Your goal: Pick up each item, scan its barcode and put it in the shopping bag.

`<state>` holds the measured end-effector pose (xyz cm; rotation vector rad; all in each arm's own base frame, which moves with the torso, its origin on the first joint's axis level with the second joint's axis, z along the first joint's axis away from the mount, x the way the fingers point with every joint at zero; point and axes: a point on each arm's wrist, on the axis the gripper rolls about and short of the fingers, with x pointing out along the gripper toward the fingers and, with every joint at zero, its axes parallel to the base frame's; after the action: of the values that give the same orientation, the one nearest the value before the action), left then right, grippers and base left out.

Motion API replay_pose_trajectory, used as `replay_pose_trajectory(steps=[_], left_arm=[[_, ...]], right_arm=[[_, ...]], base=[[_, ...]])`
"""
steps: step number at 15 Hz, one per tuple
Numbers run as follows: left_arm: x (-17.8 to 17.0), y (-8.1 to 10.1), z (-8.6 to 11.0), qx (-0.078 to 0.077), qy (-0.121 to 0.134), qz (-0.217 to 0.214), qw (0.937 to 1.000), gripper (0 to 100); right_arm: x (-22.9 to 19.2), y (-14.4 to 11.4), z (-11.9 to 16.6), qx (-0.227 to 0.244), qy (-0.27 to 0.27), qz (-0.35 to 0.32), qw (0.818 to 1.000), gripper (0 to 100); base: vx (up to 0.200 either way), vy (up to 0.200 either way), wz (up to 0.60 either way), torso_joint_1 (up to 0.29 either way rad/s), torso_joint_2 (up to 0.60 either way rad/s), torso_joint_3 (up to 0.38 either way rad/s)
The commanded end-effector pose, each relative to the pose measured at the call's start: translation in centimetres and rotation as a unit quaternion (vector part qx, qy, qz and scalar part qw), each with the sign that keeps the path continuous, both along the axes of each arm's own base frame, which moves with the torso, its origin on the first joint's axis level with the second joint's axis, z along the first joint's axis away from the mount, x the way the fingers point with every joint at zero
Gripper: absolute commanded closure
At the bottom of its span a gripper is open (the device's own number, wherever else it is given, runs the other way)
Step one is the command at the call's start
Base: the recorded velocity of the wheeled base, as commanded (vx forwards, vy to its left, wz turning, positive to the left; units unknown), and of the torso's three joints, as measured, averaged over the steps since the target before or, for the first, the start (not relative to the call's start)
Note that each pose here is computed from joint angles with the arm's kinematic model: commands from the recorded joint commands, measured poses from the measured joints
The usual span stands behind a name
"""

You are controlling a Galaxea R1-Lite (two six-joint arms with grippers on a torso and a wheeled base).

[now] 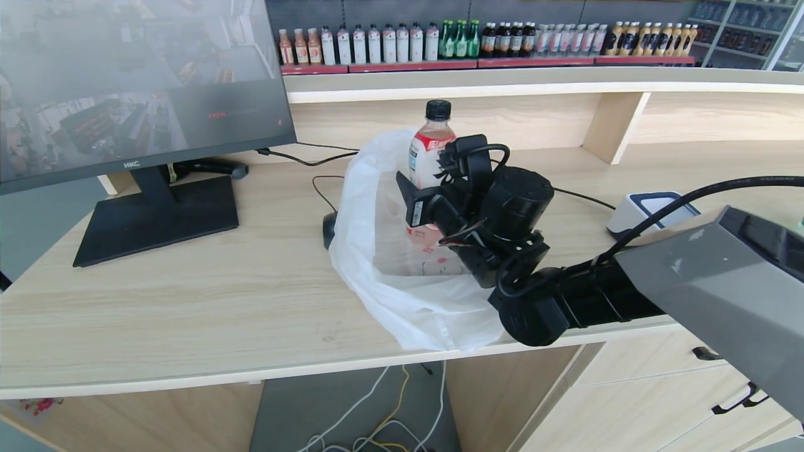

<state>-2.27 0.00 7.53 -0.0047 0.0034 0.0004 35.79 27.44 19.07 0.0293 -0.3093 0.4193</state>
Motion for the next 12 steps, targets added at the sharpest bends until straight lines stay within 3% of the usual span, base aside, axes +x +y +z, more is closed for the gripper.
replay_pose_trajectory(steps=[1, 12], left_arm=[[0.0, 0.0, 0.0, 0.000, 0.000, 0.000, 1.0000, 0], [0.0, 0.0, 0.0, 0.000, 0.000, 0.000, 1.0000, 0]], right_arm=[[0.1, 0.1, -0.4, -0.004, 0.005, 0.000, 1.000, 100], [0.3, 0.5, -1.6, -0.013, 0.016, 0.003, 1.000, 100]], base=[[0.000, 0.000, 0.00, 0.000, 0.00, 0.000], [0.000, 0.000, 0.00, 0.000, 0.00, 0.000]])
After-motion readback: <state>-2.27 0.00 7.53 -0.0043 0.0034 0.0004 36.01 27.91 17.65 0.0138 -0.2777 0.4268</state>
